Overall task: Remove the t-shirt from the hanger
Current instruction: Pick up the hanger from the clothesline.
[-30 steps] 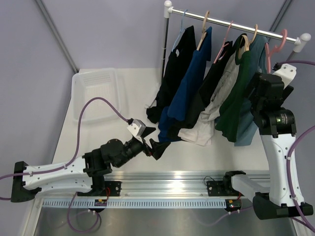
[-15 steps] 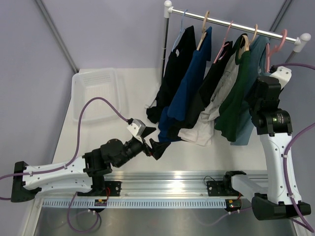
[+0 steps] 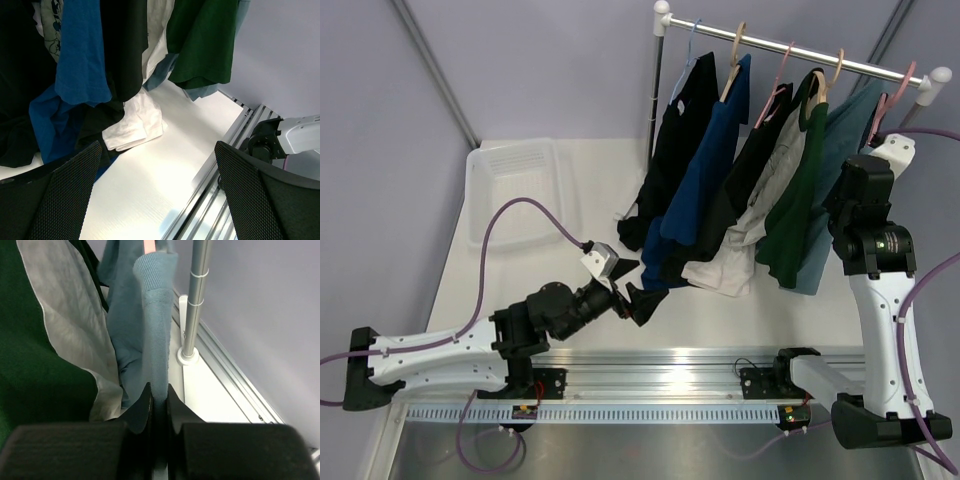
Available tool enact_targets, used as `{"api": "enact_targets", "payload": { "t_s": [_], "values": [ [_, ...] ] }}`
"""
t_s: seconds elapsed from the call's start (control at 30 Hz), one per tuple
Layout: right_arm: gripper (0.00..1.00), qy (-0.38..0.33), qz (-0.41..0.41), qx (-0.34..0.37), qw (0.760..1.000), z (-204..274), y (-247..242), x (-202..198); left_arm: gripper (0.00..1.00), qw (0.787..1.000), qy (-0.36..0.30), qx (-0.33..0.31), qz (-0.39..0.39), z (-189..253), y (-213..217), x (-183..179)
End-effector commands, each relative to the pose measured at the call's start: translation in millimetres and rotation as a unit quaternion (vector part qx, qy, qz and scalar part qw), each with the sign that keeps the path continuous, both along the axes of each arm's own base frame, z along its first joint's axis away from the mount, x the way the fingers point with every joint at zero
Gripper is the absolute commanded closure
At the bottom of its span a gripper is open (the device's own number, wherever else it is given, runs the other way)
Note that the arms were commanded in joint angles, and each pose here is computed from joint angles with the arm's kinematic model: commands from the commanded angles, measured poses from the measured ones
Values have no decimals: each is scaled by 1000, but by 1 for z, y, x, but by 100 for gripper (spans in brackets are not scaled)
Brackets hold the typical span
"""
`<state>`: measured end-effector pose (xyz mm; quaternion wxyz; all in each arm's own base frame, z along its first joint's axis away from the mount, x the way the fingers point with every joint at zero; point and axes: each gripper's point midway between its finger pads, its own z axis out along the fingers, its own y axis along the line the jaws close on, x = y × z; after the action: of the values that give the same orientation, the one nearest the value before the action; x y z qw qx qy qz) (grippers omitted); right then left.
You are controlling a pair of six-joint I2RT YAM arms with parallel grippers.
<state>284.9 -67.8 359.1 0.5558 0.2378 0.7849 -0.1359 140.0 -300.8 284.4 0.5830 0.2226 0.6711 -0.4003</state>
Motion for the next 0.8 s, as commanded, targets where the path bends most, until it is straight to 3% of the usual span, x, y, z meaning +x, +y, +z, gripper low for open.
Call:
{"api": "enact_targets", "payload": {
  "t_s": [0.0,0.43,0.77],
  "values": [
    [100,-35,-17,-14,999,28,-8,-2,1,1000,-3,-26,-11,17,-7,-2],
    [100,-89,-9,-39,995,77,-11,-15,1,1000,1,-12,-20,11,-16,-3],
    [100,-80,16,-27,996,65,-2,-14,1,999,0,-17,-27,15,-15,-5]
  ]
}}
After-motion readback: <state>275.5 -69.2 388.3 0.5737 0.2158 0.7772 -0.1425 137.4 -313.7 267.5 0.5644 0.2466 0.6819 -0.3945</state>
